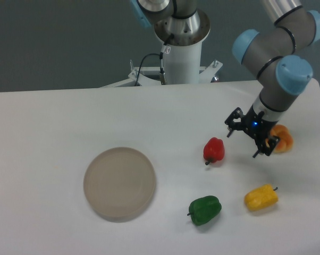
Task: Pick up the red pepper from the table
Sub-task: 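Move the open gripper over the red bell pepper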
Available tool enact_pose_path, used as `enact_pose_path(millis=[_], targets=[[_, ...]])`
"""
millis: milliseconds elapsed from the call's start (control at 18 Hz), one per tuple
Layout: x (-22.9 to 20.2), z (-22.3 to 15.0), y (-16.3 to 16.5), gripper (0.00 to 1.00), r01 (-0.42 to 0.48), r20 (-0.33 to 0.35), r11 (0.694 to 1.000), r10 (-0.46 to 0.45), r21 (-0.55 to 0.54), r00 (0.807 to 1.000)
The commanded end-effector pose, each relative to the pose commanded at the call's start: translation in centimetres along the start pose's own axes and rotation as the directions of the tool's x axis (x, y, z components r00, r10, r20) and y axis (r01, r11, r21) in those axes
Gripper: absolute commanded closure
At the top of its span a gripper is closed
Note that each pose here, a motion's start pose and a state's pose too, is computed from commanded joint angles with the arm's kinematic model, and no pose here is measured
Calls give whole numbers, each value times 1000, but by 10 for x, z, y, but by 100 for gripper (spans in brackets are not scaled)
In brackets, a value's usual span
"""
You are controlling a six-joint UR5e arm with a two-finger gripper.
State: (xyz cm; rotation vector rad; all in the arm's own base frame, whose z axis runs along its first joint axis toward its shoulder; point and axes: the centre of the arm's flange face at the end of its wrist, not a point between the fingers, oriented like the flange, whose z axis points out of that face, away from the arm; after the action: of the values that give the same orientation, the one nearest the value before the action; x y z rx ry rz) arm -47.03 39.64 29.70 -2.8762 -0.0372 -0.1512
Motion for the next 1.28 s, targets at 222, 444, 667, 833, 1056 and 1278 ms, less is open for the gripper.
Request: enact_pose_path(millis=[222, 444, 667, 833, 1056, 1278], targets=[[15, 19, -1, 0, 17, -2, 1000, -17, -2, 1000], [23, 31, 1, 0, 14, 13, 1000, -14, 5, 1000], [28, 39, -6, 0, -2, 18, 1000, 2, 7, 1000], [31, 45, -2, 0, 8, 14, 1000, -8, 5, 1000], [43, 60, -6, 0, 4, 17, 1000, -4, 6, 1000], [49, 71, -11, 0, 3, 7, 1000, -3, -1, 1000]])
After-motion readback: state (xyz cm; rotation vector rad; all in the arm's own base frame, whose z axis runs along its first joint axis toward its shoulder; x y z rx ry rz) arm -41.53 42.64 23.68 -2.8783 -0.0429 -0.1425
